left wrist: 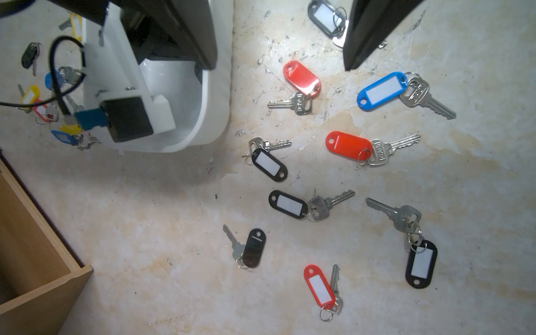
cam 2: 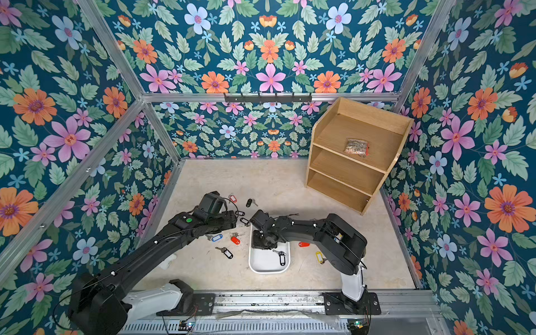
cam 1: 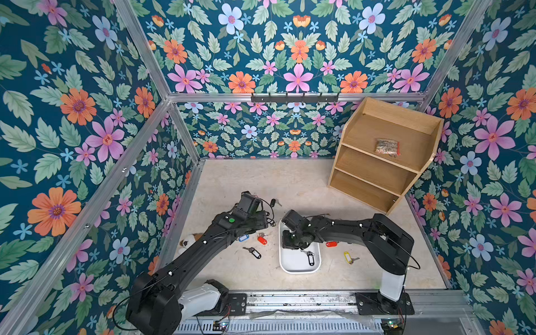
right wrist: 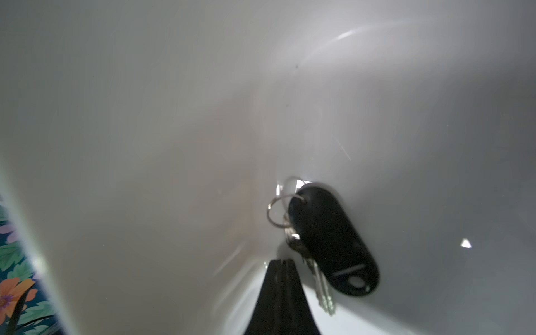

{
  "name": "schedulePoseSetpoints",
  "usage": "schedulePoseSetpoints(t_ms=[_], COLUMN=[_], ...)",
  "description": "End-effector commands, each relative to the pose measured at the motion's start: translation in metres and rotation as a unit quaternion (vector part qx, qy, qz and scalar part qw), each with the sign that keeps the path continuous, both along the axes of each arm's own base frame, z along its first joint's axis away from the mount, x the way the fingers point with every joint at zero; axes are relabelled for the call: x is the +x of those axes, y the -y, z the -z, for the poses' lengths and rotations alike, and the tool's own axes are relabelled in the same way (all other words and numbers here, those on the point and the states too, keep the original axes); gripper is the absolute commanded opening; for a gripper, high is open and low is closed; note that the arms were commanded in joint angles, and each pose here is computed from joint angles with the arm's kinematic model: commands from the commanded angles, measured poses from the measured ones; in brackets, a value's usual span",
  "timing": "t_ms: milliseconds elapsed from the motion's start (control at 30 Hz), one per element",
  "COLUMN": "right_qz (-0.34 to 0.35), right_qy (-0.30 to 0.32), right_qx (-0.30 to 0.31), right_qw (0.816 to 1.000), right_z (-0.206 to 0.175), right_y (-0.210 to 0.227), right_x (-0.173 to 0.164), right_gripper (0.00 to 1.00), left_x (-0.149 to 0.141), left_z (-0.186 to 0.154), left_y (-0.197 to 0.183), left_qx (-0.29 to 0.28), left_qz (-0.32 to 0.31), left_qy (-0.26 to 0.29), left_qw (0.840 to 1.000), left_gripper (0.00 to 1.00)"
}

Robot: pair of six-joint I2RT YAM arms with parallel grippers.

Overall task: Take the keys out of the storage box
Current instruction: Pick up the key from the storage box.

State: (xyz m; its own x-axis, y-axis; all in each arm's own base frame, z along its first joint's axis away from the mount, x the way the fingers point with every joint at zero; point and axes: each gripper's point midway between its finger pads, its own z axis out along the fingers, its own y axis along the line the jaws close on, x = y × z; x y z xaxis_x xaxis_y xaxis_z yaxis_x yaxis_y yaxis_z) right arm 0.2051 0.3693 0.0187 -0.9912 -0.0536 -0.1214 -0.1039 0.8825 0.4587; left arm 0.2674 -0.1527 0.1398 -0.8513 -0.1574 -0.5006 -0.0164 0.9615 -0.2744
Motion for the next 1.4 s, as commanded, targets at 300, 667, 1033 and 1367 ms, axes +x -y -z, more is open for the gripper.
schedulePoseSetpoints(t_ms=[300,667,1033,1367], right_qz=[0.083,0.064,0.019,-0.004], right_qy=[0.008,0.037,0.064,0.07], right_qx=[-0.062,-0.042,-0.128,-0.153], right_qw=[0.995,0.996,0.99,0.986], right_z=[-0.005,-0.039,-0.033,-0.024], right_y=[0.084,0.052,0.048,0.047], right_x=[0.012,0.021,0.02,0.02], right_gripper=[0.0,0.29,0.38,0.36], left_x=[0.0,-0.006,-0.007,-0.007], left_z=[0.005,0.009,0.01,0.013], left_y=[0.004,0.001,-0.001,0.001], left_qx=[-0.003,-0.002,0.001,0.001], left_qz=[0.003,-0.001,-0.002,0.0], left_qy=[-0.007,-0.008,-0.01,-0.014], left_qw=[1.0,1.0,1.0,1.0], left_gripper=[0.75,0.75,0.75,0.75])
